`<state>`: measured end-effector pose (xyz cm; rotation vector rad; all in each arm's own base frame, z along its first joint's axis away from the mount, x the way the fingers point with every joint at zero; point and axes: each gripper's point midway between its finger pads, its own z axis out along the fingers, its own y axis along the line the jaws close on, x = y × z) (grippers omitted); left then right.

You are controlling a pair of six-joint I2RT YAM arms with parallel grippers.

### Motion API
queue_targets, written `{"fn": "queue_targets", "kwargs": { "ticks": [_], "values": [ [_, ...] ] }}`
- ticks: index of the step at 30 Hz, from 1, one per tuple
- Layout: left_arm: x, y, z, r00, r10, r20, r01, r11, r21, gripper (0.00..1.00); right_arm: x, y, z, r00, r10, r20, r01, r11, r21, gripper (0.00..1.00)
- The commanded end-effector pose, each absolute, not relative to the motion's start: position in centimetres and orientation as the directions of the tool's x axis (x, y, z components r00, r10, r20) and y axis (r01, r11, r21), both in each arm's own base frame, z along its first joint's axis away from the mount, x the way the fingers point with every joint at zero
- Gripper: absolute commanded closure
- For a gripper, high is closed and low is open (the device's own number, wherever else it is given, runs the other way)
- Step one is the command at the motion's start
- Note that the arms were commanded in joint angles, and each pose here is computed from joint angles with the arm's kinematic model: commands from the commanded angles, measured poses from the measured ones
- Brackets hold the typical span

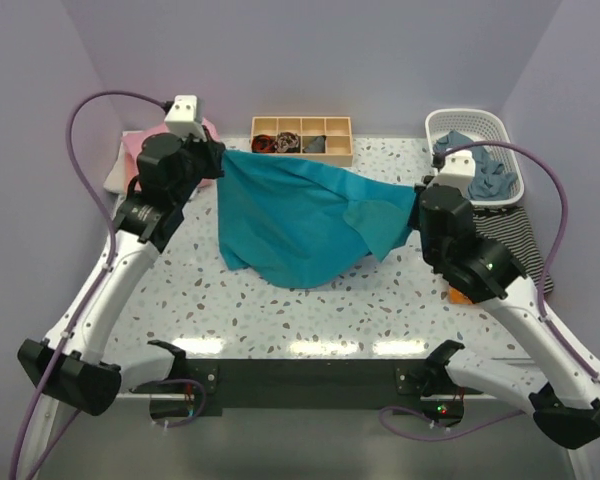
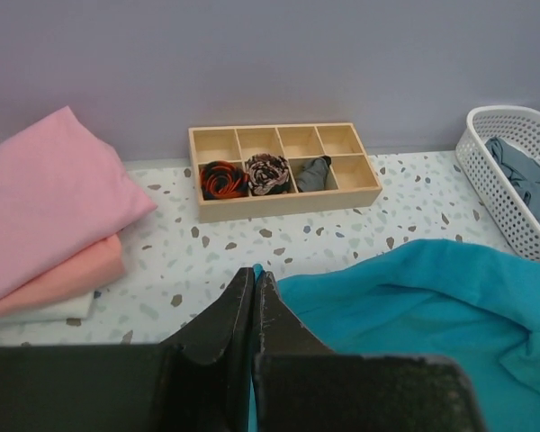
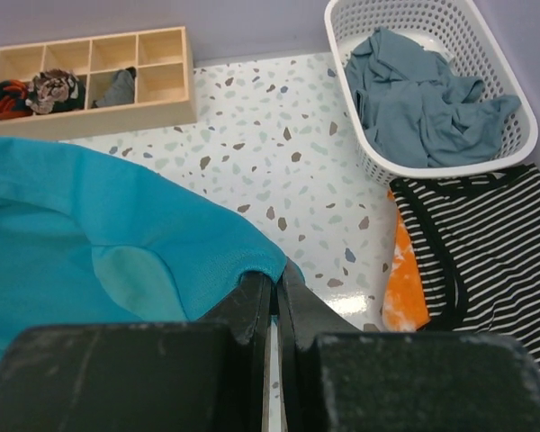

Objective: Fold and stack the t-shirts
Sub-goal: Flatten the tshirt out

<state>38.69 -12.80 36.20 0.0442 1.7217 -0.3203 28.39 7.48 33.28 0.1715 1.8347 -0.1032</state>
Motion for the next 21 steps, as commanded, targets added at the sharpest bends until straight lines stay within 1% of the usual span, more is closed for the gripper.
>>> {"fn": "queue_targets", "kwargs": {
  "ticks": [1,2,3,5,6,7,11,13,14,16,17,21],
  "values": [
    [33.7,-10.1,43.1,-0.066,-0.148,-0.987,0.202,0.966,-0.159,1.00,26.3,5.7,39.6,-0.112,0.131,-0.985,0.139,0.984,0.115,1.00],
    [32.4,-9.6,44.1,-0.055,-0.146,-0.988,0.199,0.968,-0.154,1.00,25.4,5.1,40.9,-0.079,0.153,-0.985,0.127,0.982,0.142,1.00],
    [30.3,-8.7,46.0,-0.004,-0.163,-0.987,0.200,0.967,-0.161,1.00,24.5,4.7,42.2,-0.056,0.172,-0.984,0.104,0.981,0.165,1.00],
    [27.4,-7.3,48.5,0.055,-0.188,-0.981,0.189,0.966,-0.175,1.00,23.1,5.1,43.9,-0.031,0.187,-0.982,0.011,0.982,0.186,1.00],
    [25.1,-6.5,50.3,0.107,-0.209,-0.972,0.197,0.963,-0.186,1.00,21.7,4.5,45.5,-0.011,0.201,-0.980,-0.021,0.979,0.201,1.00],
    [23.8,-6.0,51.3,0.133,-0.218,-0.967,0.201,0.961,-0.189,1.00,21.0,5.2,46.1,-0.017,0.200,-0.980,-0.090,0.976,0.200,1.00],
    [17.6,-4.6,55.0,0.206,-0.264,-0.942,0.254,0.944,-0.209,1.00,18.1,6.3,48.3,-0.008,0.219,-0.976,-0.260,0.942,0.214,1.00],
    [15.8,-4.6,55.6,0.204,-0.280,-0.938,0.288,0.933,-0.216,1.00,16.4,6.5,49.6,0.015,0.246,-0.969,-0.333,0.915,0.228,1.00],
    [14.2,-4.2,57.0,0.235,-0.292,-0.927,0.303,0.928,-0.216,1.00,15.6,6.3,50.4,0.031,0.261,-0.965,-0.356,0.905,0.233,1.00],
    [12.9,-3.9,57.2,0.217,-0.300,-0.929,0.304,0.925,-0.228,1.00,14.5,5.9,51.5,0.057,0.290,-0.955,-0.384,0.890,0.247,1.00],
    [11.9,-3.6,58.3,0.238,-0.312,-0.920,0.312,0.921,-0.231,1.00,13.9,5.6,52.2,0.070,0.302,-0.951,-0.392,0.885,0.252,1.00],
    [12.0,-3.9,57.6,0.196,-0.332,-0.923,0.321,0.911,-0.259,1.00,14.0,5.5,52.6,0.075,0.304,-0.950,-0.386,0.887,0.253,1.00]
  ]
}}
